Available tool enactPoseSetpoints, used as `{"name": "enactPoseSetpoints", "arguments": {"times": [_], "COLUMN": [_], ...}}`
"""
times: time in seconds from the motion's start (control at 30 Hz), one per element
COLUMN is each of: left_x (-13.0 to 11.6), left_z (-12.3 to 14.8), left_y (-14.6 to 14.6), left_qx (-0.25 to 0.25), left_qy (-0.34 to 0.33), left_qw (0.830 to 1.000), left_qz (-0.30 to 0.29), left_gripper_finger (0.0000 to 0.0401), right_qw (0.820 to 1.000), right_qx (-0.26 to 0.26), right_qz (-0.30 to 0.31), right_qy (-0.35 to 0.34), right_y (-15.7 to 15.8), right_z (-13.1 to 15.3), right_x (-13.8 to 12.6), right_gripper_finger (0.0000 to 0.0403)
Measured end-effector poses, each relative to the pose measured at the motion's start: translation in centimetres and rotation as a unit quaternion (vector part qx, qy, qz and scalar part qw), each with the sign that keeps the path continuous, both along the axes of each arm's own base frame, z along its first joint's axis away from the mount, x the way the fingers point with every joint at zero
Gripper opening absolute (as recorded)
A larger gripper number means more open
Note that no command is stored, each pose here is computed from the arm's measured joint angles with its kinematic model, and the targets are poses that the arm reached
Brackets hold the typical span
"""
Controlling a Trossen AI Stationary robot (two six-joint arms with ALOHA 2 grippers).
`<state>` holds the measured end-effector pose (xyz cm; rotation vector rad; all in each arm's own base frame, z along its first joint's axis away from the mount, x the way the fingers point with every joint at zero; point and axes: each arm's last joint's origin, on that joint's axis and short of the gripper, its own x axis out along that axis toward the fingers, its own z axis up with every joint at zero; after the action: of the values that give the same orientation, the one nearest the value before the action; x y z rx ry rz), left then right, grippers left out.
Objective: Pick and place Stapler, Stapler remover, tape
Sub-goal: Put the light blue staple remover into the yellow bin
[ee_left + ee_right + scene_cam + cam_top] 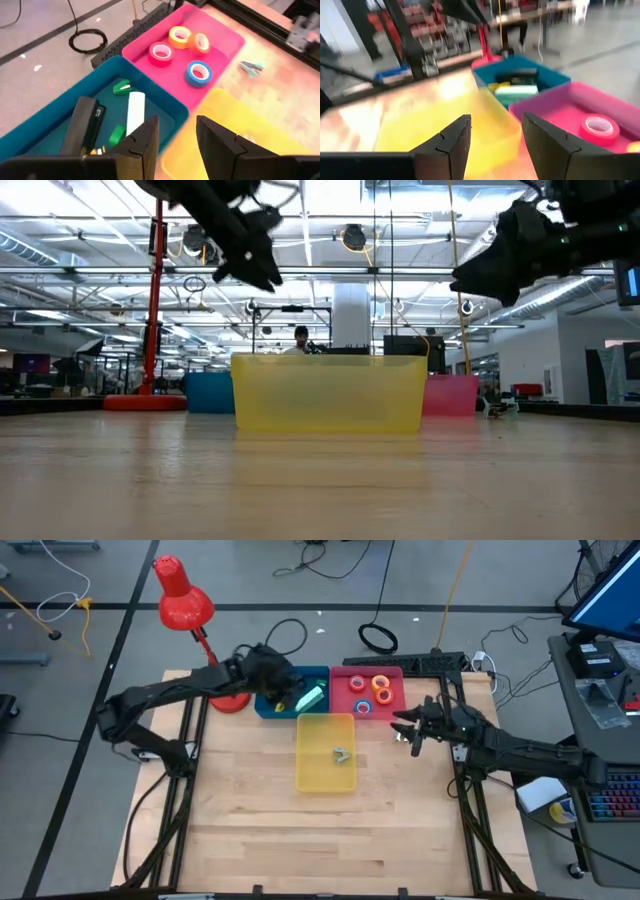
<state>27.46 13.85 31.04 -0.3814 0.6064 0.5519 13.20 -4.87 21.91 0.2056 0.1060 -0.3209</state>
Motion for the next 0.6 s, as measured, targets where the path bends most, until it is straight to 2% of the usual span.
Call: {"name": "enactPoseSetpoints", "arguments": {"times": [0.17, 0.27, 0.47, 0.6], "left_x": [-1.9, -3.0, -5.5, -7.4], "left_z": [2.4, 3.1, 2.4, 1.0], "left_y": [-2.5, -3.6, -5.3, -6.3], "left_qx": [0.023, 0.034, 0.050, 0.051], "left_qy": [-0.010, -0.018, -0.062, -0.103], "left_qw": [1.000, 0.999, 0.996, 0.993], "left_qz": [-0.017, -0.030, -0.033, -0.029], "left_gripper_finger": [0.0134, 0.0134, 0.0134, 0.0134], "right_qw": [0.994, 0.985, 0.952, 0.930], "right_qx": [0.026, 0.067, 0.166, 0.213], "right_qz": [0.003, -0.002, -0.030, -0.050], "right_qy": [0.103, 0.161, 0.255, 0.297], "right_y": [-0.3, -0.4, -0.8, -1.2], "right_z": [2.7, 4.7, 7.4, 8.1], "right_x": [0.7, 1.1, 2.1, 3.0], "right_gripper_finger": [0.0169, 0.0169, 0.0169, 0.0169]}}
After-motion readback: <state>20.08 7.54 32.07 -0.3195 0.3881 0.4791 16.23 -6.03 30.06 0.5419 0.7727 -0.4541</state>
